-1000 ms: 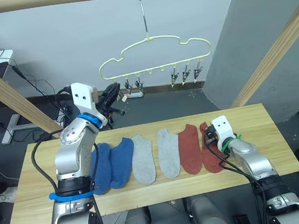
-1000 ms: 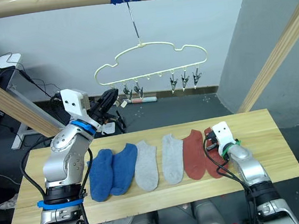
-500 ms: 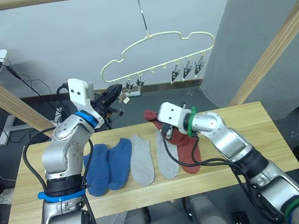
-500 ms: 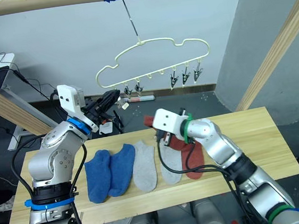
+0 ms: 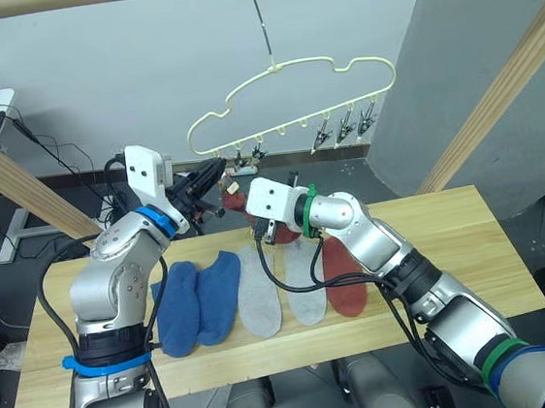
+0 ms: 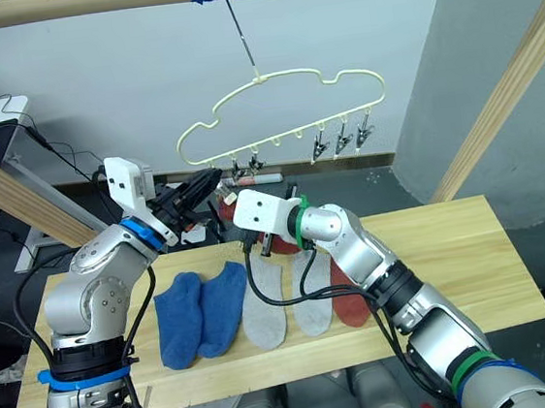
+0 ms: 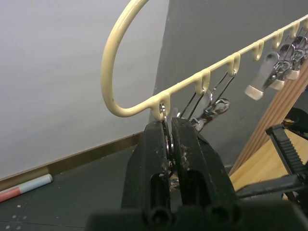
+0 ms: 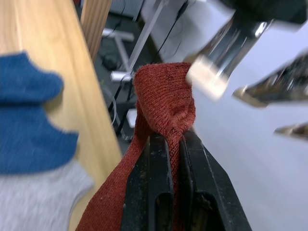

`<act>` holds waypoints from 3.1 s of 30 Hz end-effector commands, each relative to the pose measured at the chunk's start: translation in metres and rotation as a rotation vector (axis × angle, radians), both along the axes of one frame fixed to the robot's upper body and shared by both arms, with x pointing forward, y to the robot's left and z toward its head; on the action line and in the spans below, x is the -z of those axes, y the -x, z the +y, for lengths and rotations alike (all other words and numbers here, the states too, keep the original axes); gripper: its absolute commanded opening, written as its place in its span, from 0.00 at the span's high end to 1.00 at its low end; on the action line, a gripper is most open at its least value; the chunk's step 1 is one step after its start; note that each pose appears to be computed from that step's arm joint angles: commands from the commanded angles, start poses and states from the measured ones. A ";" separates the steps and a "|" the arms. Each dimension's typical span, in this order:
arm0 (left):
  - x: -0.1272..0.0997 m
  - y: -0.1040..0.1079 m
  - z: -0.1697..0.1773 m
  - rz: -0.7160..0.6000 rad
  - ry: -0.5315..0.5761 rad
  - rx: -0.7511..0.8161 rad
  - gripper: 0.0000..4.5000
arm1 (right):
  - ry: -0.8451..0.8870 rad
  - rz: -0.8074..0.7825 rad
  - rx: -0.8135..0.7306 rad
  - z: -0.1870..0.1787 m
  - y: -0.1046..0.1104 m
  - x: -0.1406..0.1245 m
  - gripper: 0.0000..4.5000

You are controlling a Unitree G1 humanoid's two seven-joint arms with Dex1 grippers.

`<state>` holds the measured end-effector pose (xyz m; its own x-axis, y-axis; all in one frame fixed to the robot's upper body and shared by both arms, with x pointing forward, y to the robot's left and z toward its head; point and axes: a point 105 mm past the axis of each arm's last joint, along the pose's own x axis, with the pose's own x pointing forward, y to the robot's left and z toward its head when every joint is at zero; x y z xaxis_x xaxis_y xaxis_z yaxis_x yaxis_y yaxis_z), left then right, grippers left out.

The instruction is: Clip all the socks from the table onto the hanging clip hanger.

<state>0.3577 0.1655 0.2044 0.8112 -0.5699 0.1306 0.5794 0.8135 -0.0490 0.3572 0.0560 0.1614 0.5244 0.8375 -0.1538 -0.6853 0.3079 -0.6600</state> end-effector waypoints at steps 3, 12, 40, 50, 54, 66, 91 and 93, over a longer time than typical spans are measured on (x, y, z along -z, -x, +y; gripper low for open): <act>-0.017 0.008 -0.003 -0.071 0.005 0.025 1.00 | -0.083 -0.070 -0.011 0.005 0.000 -0.025 1.00; -0.012 0.006 0.007 -0.044 0.028 -0.024 0.87 | -0.134 -0.072 -0.017 0.009 0.001 -0.034 1.00; 0.004 0.015 -0.004 -0.260 -0.153 -0.214 0.57 | -0.039 0.214 -0.098 -0.090 0.064 -0.015 0.39; 0.012 0.006 -0.023 -0.279 -0.058 -0.301 0.57 | -0.062 0.267 -0.081 -0.133 0.082 -0.041 0.39; 0.016 0.000 -0.025 -0.263 -0.031 -0.329 0.57 | -0.079 0.280 -0.046 -0.139 0.083 -0.043 0.39; 0.013 -0.015 -0.030 -0.261 -0.005 -0.341 0.57 | -0.103 0.282 -0.001 -0.145 0.082 -0.046 0.39; 0.033 -0.013 -0.039 -0.184 -0.019 -0.335 0.57 | -0.100 0.288 0.025 -0.152 0.082 -0.042 0.39; 0.034 -0.014 -0.039 -0.181 -0.021 -0.340 0.57 | -0.099 0.288 0.025 -0.152 0.082 -0.042 0.39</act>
<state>0.3720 0.1304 0.1624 0.9302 -0.2658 0.2532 0.2659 0.9634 0.0347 0.2809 -0.0974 0.1938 0.4978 0.8316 -0.2464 -0.8424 0.3959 -0.3655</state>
